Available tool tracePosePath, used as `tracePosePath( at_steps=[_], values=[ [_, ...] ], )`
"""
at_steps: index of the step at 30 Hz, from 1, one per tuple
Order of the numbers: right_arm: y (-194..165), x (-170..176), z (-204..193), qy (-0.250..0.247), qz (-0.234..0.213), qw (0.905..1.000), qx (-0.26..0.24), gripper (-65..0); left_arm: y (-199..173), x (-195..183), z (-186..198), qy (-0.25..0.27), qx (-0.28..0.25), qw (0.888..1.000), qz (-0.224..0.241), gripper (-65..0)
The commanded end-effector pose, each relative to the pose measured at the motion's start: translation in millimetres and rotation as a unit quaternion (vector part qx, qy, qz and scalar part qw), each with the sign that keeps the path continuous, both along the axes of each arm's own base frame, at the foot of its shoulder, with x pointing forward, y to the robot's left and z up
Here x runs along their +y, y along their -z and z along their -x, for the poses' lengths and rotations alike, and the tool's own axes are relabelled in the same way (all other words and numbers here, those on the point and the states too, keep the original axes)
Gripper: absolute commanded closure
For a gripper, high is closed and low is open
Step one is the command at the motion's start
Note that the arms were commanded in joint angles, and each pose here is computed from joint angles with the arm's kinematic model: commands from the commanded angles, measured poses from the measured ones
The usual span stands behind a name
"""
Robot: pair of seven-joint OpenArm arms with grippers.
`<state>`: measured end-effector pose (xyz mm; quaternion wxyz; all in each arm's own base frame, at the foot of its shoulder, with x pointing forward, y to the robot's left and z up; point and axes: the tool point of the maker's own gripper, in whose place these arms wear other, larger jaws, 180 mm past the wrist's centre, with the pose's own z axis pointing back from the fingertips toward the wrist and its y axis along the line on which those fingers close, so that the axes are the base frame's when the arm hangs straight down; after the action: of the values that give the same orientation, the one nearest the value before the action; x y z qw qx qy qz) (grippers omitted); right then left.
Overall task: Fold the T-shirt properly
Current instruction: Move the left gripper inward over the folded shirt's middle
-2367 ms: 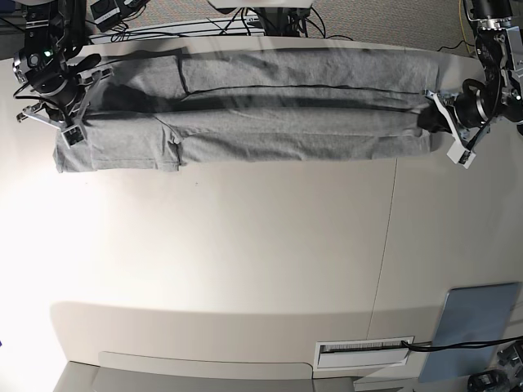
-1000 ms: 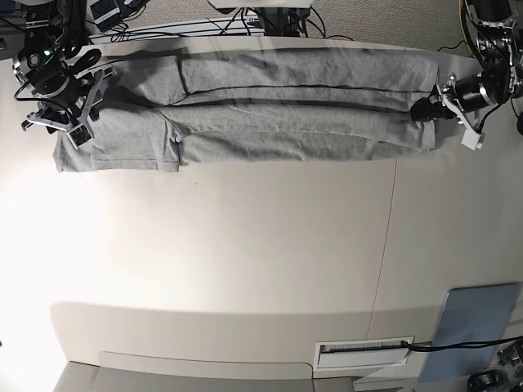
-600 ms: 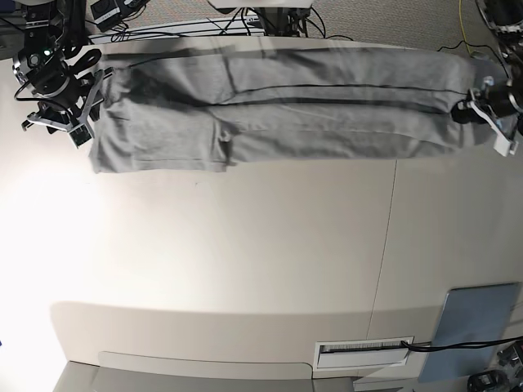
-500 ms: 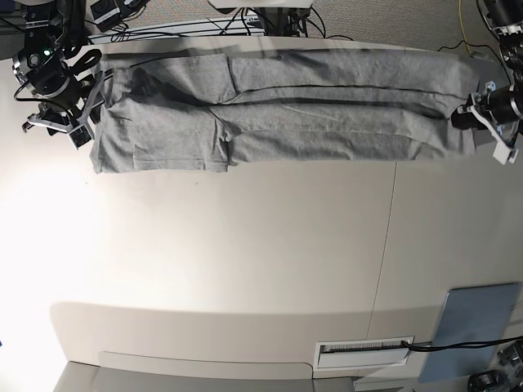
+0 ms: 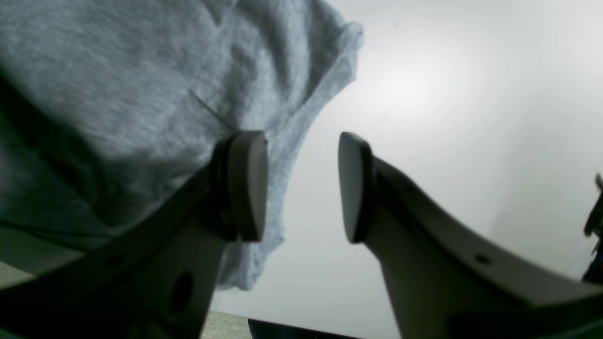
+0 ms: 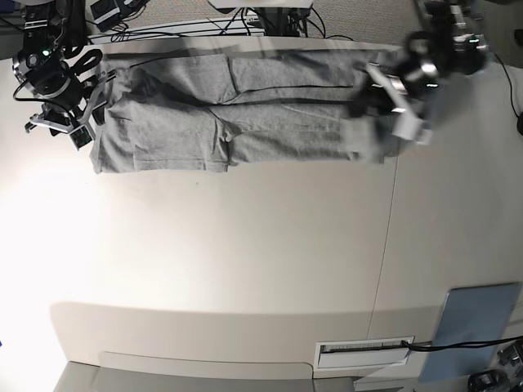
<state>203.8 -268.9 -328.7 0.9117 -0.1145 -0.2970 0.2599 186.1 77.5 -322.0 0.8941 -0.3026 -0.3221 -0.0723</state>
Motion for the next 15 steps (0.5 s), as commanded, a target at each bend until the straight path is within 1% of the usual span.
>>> tracePosePath(
  at_steps=[1,4,6,9,11,15],
  values=[
    [-9,-3,-5,-0.003,0.008,0.9999,-0.015,-24.9,-7,-14,-2,0.009,-0.015,1.000,0.012,0.0],
    [-9,-3,-5,-0.003,0.008,0.9999,-0.014,-24.9,-2,-49,-2,0.027,-0.009,1.000,0.009,0.0],
    [-9,-3,-5,-0.003,0.008,0.9999,-0.014,-24.9,2,-64,-5,0.025,-0.008,1.000,-0.001,0.0],
    [-8,-3,-5,-0.003,0.009,0.9999,-0.014,-24.9,4,-82,-10,0.029,-0.014,0.999,-0.012,0.0],
    [-8,-3,-5,-0.002,0.009,0.9999,-0.013,-24.9,5,-92,-15,0.034,-0.019,0.999,-0.011,0.0],
    [-7,-4,-3,0.000,0.011,0.9999,-0.009,-24.9,19,-103,-24,0.023,0.004,1.000,-0.004,0.0]
  ],
)
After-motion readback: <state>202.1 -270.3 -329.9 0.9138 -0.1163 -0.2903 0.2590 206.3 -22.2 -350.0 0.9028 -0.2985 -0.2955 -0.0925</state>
